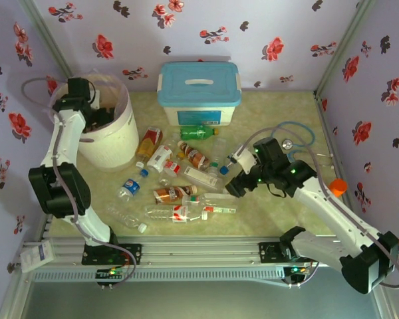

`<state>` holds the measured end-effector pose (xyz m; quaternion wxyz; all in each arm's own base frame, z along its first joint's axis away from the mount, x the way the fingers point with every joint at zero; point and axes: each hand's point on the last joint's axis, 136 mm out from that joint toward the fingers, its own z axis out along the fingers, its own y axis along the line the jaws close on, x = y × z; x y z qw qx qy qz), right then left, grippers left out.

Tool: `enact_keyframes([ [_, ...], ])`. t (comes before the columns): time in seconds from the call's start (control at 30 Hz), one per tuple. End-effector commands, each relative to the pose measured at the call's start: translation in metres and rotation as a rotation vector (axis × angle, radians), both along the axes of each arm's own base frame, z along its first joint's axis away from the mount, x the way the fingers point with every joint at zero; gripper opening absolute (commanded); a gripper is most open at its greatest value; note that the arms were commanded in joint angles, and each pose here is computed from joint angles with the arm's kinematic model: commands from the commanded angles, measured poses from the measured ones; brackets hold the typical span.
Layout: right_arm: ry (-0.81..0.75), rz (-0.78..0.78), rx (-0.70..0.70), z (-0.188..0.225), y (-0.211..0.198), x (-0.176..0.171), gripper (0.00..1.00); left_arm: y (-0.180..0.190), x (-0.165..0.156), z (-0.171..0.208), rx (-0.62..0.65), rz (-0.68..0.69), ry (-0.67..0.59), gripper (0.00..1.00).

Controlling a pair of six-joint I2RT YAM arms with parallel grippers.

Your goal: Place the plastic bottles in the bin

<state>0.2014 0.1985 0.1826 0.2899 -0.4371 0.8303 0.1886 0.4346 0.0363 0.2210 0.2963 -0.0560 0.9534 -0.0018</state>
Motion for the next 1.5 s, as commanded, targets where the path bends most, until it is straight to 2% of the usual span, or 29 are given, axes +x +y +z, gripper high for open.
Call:
enact_keyframes([
  [0.0, -0.089, 0.194, -0.210, -0.008, -0.012, -0.015, 0.94, 0.009, -0.015, 0.069, 0.050, 0.029, -0.141, 1.00],
  [0.17, -0.013, 0.266, -0.388, -0.035, -0.015, -0.018, 0.94, -0.003, -0.036, 0.125, 0.036, 0.035, -0.283, 1.00],
  [0.3, 0.060, 0.307, -0.540, -0.060, -0.017, -0.019, 0.96, -0.035, -0.064, 0.167, -0.035, -0.030, -0.408, 0.99],
  [0.43, 0.071, 0.370, -0.544, -0.073, -0.003, -0.024, 0.95, -0.075, -0.091, 0.190, -0.178, -0.126, -0.490, 0.96],
  [0.73, 0.105, 0.450, -0.574, -0.099, 0.012, -0.033, 0.93, -0.119, -0.112, 0.176, -0.328, -0.216, -0.500, 0.96],
  [1.13, 0.108, 0.473, -0.591, -0.134, 0.019, -0.032, 0.86, -0.126, -0.106, 0.165, -0.354, -0.226, -0.519, 0.95],
  [1.47, 0.100, 0.470, -0.628, -0.146, 0.014, -0.029, 0.70, -0.127, -0.099, 0.156, -0.353, -0.224, -0.508, 0.95],
])
